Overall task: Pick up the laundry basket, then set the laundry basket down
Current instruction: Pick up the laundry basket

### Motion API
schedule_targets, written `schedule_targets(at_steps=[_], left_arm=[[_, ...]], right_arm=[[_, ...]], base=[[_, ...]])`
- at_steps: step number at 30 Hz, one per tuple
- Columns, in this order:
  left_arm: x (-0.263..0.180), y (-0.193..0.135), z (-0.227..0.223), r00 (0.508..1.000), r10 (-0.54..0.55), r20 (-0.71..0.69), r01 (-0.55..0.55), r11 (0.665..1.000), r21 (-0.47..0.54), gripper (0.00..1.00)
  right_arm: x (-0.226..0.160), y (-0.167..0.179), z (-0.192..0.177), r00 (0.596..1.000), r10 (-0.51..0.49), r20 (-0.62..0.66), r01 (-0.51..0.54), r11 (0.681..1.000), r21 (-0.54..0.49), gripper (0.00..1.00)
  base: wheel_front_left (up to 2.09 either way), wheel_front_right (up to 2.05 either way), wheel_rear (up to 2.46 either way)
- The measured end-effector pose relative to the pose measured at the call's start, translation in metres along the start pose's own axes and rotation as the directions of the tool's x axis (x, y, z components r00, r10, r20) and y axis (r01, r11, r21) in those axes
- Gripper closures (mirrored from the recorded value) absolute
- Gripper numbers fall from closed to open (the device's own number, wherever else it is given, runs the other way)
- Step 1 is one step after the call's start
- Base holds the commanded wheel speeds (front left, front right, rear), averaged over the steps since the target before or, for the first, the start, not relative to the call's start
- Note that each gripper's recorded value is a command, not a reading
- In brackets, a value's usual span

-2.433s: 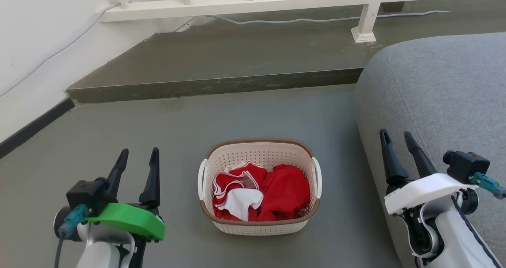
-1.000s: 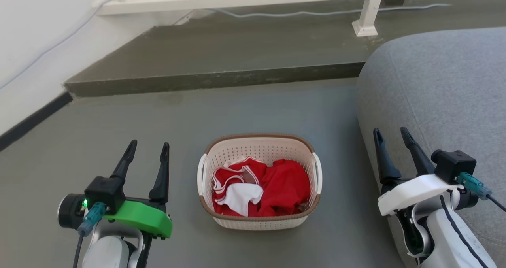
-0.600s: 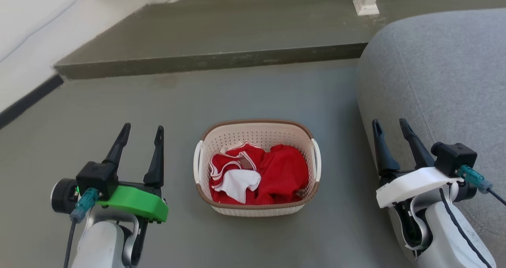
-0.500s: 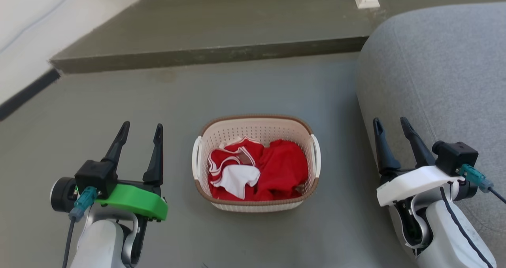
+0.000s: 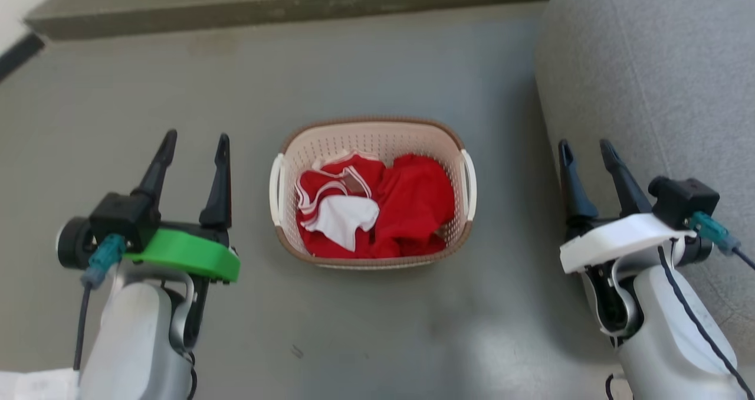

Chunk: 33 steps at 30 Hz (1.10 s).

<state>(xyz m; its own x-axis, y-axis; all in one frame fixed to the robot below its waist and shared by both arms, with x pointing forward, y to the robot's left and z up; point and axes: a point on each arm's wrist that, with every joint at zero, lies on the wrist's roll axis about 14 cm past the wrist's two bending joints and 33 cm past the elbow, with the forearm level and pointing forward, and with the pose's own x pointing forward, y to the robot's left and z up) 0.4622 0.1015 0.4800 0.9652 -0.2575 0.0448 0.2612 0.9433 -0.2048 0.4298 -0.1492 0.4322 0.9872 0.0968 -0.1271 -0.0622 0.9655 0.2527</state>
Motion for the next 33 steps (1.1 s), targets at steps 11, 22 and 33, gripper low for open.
schedule_targets(at_steps=[11, 22, 33], left_arm=[[0.037, 0.017, -0.051, 0.995, -0.005, -0.096, 0.004, 1.0, -0.012, 0.0], [0.055, 0.033, -0.129, 0.965, 0.004, -0.262, -0.021, 0.998, -0.062, 0.0], [0.068, 0.044, -0.206, 0.903, -0.001, -0.429, -0.056, 0.991, -0.12, 0.0]], right_arm=[[0.037, -0.013, -0.043, 0.995, -0.025, -0.101, 0.027, 1.0, 0.016, 0.0], [0.073, -0.021, -0.095, 0.976, -0.019, -0.218, 0.024, 0.999, 0.024, 0.0], [0.101, -0.029, -0.164, 0.921, -0.009, -0.39, 0.012, 1.0, 0.005, 0.0]], base=[[0.0, 0.0, 0.0], [0.0, 0.0, 0.0], [0.0, 0.0, 0.0]])
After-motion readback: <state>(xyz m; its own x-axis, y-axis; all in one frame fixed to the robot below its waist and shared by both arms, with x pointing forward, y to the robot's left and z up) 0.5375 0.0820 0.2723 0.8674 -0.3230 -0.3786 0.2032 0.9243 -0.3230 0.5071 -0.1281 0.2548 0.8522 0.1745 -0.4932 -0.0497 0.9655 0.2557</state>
